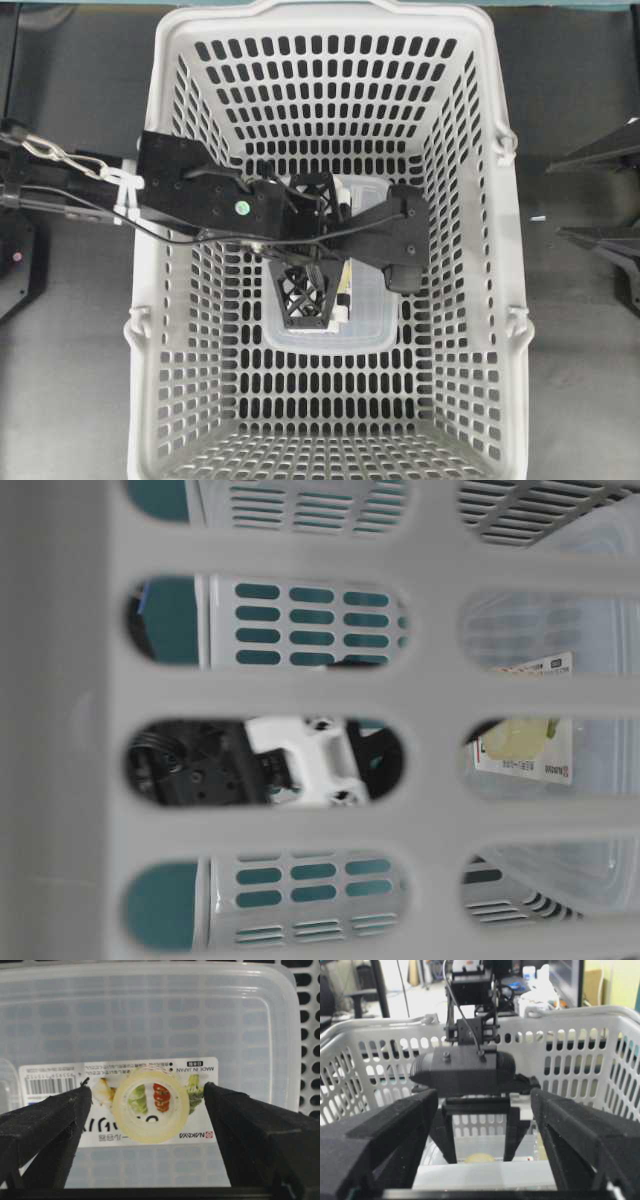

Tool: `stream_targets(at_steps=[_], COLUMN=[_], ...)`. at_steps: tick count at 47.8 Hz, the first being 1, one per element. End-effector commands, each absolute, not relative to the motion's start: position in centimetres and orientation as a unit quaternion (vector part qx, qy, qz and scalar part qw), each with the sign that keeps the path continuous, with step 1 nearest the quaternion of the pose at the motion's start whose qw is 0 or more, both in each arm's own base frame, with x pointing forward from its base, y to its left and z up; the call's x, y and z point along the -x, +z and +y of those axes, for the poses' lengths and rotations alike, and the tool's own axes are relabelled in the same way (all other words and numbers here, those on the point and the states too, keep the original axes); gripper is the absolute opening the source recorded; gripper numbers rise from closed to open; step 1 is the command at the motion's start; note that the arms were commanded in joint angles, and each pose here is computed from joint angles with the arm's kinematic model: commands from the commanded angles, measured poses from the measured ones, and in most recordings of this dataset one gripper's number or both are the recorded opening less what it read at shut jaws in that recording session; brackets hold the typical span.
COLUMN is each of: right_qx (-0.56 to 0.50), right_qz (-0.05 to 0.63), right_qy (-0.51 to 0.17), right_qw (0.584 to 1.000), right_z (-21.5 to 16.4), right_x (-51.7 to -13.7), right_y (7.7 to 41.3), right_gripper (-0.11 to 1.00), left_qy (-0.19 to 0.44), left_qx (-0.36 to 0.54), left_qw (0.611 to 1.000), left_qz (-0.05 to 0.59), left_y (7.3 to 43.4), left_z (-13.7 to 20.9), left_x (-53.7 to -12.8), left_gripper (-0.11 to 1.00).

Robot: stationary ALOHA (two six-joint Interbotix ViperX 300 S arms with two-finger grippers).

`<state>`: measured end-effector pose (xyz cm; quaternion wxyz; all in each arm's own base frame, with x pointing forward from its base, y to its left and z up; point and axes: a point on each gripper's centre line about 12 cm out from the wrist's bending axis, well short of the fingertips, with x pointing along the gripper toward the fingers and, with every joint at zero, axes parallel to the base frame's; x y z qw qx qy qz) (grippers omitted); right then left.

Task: Pick up the cellophane tape from the shopping basket with the left arm.

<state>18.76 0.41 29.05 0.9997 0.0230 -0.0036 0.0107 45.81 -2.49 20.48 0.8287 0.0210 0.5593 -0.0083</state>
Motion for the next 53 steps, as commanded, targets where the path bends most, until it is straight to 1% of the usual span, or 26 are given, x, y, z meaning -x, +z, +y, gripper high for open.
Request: stream_targets(at_steps=[1,19,23,25,28,32,33,36,41,46,53], right_qx=[-0.025,-0.025,-0.025,-0.025,-0.025,-0.025,-0.025,-0.025,-0.025,-0.025,-0.026], right_qz=[-0.013,-0.012,-0.012,-0.011,-0.012,-0.012,-0.012,-0.012,-0.011,-0.012,-0.012], right_qy=[0.012,0.012,0.012,0.012,0.012,0.012,0.012,0.012,0.013,0.012,0.012], right_qw=[1.000,1.000,1.000,1.000,1.000,1.000,1.000,1.000,1.000,1.000,1.000], right_z=[0.5,0.5,0.5,0.5,0.5,0.5,0.5,0.5,0.5,0.5,0.5], right_x=[-18.9,-18.9,-18.9,-19.0,-18.9,-18.9,-18.9,-18.9,-19.0,-18.9,-18.9], right_y=[29.9,29.8,29.8,29.8,29.8,29.8,29.8,29.8,29.8,29.8,29.8], right_gripper=[0.73,0.73,0.73,0.73,0.73,0.73,0.73,0.73,0.73,0.73,0.73], left_qy=[-0.014,-0.014,-0.014,-0.014,-0.014,-0.016,-0.016,-0.018,-0.018,-0.018,-0.012], left_qx=[-0.026,-0.028,-0.028,-0.027,-0.028,-0.029,-0.029,-0.029,-0.029,-0.027,-0.024], left_qw=[0.830,0.821,0.821,0.822,0.822,0.823,0.824,0.826,0.838,0.848,0.845], left_qz=[0.557,0.570,0.570,0.569,0.569,0.567,0.565,0.562,0.545,0.529,0.535], left_y=[20.5,19.5,19.5,19.5,19.5,19.7,19.8,20.2,22.4,25.7,30.9], left_z=[-3.0,-3.1,-3.1,-3.0,-3.0,-3.1,-3.2,-3.4,-3.4,-3.4,-3.1], left_x=[-45.8,-45.4,-45.4,-45.4,-45.4,-45.4,-45.5,-45.5,-45.6,-45.4,-44.3], left_gripper=[0.91,0.91,0.88,0.84,0.75,0.52,0.49,0.50,0.50,0.50,0.50])
